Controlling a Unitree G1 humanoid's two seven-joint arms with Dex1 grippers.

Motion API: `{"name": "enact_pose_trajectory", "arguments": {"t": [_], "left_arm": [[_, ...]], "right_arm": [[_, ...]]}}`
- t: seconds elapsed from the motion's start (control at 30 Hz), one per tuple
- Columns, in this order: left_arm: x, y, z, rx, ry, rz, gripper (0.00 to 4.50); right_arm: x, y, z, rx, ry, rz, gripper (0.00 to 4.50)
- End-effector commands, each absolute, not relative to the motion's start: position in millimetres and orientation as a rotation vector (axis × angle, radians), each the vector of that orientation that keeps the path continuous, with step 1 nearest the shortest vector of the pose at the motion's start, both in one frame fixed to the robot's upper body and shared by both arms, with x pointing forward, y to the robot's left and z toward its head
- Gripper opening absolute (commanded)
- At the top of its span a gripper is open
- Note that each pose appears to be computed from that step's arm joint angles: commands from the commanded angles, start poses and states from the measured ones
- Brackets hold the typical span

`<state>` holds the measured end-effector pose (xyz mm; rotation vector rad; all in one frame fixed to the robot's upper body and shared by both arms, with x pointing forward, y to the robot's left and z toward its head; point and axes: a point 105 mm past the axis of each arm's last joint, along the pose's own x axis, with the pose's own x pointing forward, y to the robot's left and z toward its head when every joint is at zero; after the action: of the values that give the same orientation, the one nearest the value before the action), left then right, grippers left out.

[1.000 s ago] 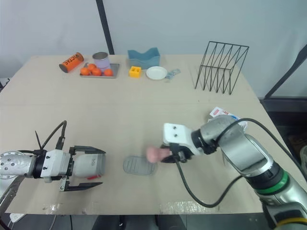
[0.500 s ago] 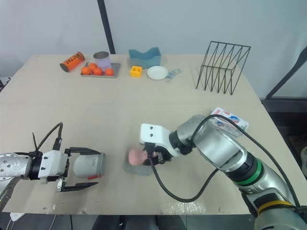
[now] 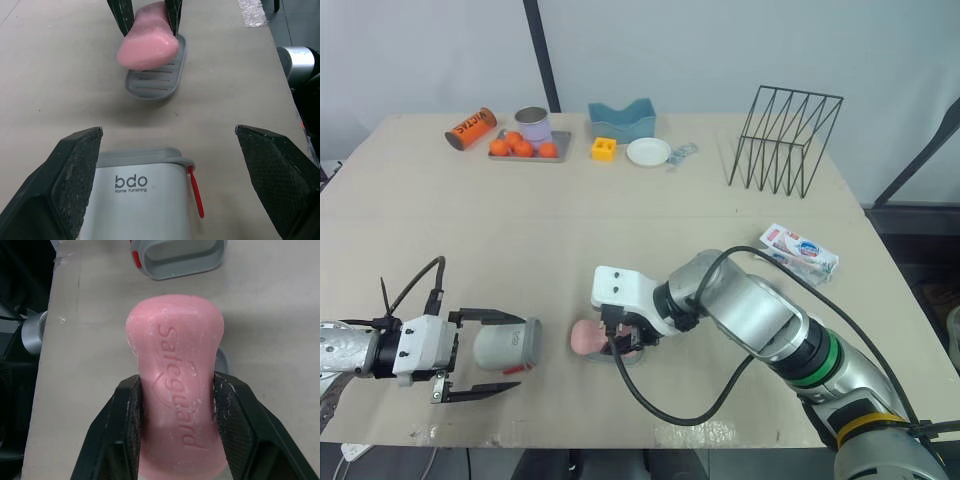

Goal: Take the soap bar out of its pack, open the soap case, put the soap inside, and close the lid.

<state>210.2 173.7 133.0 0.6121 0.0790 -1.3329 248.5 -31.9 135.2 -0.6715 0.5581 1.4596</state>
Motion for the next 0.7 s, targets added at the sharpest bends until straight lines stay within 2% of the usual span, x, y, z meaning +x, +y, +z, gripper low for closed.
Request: {"name": "enact_pose_trajectory", "arguments": {"t": [0.03,0.33,0.43,0.47,0.5,0.53,0.6,0.7], "left_arm": [[207.5,171.5,144.0,0.641,0.048,-1.338,4.5],[206.2,174.3,144.0,0.66,0.062,-1.339,4.5],[206.3,174.7,143.9,0.664,0.063,-1.338,4.5],[206.3,174.9,143.7,0.667,0.064,-1.337,4.5],[206.5,175.2,143.4,0.669,0.065,-1.337,4.5],[206.7,175.4,143.2,0.672,0.066,-1.336,4.5],[207.8,175.8,141.6,0.68,0.067,-1.336,4.5],[209.0,175.9,140.1,0.686,0.068,-1.337,4.5]], "right_arm": [[245.6,-28.4,132.6,-0.663,0.556,1.473,1.79],[247.4,-23.1,120.7,-0.635,0.585,1.467,1.79],[248.1,-22.2,121.6,-0.629,0.578,1.47,2.71],[248.0,-21.7,122.7,-0.627,0.574,1.472,2.89],[248.6,-21.1,123.6,-0.629,0.567,1.471,3.61],[248.9,-20.6,124.9,-0.628,0.56,1.472,3.77],[249.6,-19.6,127.6,-0.624,0.547,1.471,4.43],[249.9,-20.7,135.8,-0.618,0.528,1.47,4.43]]}}
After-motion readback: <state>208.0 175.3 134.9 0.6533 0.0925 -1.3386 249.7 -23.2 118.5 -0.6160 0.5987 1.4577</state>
